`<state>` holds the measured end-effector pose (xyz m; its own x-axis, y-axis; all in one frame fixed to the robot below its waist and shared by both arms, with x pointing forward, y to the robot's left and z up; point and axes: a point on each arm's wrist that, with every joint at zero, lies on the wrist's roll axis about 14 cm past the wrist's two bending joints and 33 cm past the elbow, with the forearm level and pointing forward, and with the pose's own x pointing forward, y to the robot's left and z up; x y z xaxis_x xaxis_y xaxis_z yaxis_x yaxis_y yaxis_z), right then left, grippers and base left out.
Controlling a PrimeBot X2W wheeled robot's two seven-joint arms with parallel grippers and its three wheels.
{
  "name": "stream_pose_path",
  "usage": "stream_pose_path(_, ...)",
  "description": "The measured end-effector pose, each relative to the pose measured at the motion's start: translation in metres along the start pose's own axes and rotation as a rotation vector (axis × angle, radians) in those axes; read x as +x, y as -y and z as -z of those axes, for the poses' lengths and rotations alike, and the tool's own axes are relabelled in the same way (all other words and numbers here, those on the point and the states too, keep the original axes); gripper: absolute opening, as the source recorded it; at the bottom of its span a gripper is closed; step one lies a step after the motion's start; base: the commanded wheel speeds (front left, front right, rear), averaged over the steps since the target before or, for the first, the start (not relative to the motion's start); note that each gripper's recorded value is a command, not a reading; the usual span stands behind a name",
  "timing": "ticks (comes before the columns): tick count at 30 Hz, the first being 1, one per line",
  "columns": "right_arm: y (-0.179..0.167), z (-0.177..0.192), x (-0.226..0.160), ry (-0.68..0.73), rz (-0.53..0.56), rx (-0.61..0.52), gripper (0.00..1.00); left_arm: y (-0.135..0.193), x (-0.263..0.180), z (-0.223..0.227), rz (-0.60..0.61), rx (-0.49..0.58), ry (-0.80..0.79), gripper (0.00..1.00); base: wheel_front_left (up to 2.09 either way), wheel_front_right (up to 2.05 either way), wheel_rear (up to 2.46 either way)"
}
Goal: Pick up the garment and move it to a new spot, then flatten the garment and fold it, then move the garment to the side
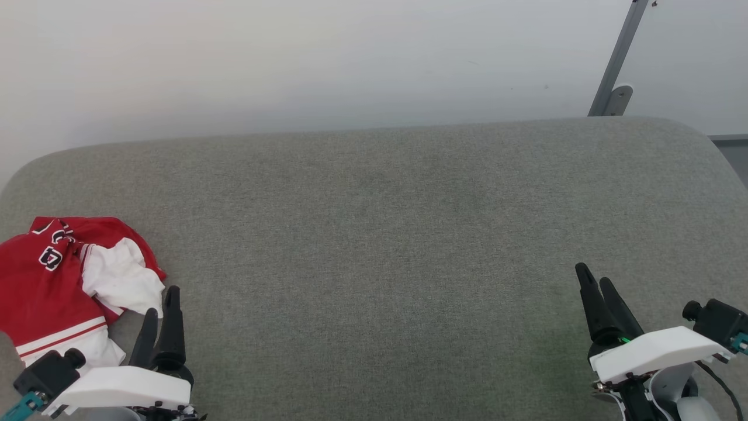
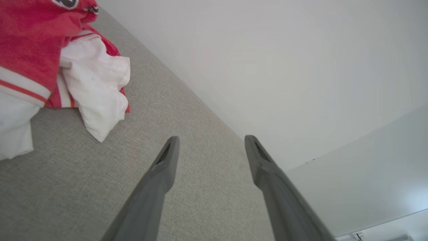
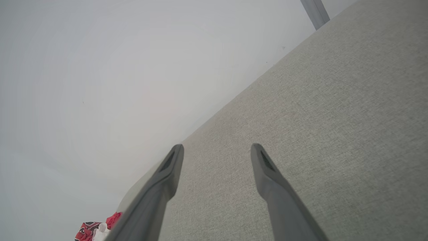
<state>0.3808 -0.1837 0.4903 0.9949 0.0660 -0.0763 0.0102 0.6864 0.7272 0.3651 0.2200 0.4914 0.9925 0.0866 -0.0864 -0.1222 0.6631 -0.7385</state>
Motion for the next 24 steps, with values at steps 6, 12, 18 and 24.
stream_pose_path(6, -0.004, -0.003, 0.000, 0.007, -0.012, -0.069, 1.00, 0.003, 0.000, -0.004, 0.014, 0.069, 0.022, 1.00, 0.00, 0.00, 0.00)
stream_pose_path(12, -0.007, -0.003, 0.001, 0.009, -0.022, -0.129, 1.00, 0.007, -0.001, -0.009, 0.032, 0.132, 0.045, 1.00, 0.00, 0.00, 0.00)
stream_pose_path(18, -0.010, -0.004, 0.002, 0.012, -0.030, -0.186, 1.00, 0.008, -0.004, -0.011, 0.042, 0.197, 0.057, 1.00, 0.00, 0.00, 0.00)
stream_pose_path(24, -0.012, -0.004, 0.002, 0.012, -0.039, -0.242, 1.00, 0.010, -0.005, -0.013, 0.056, 0.249, 0.075, 1.00, 0.00, 0.00, 0.00)
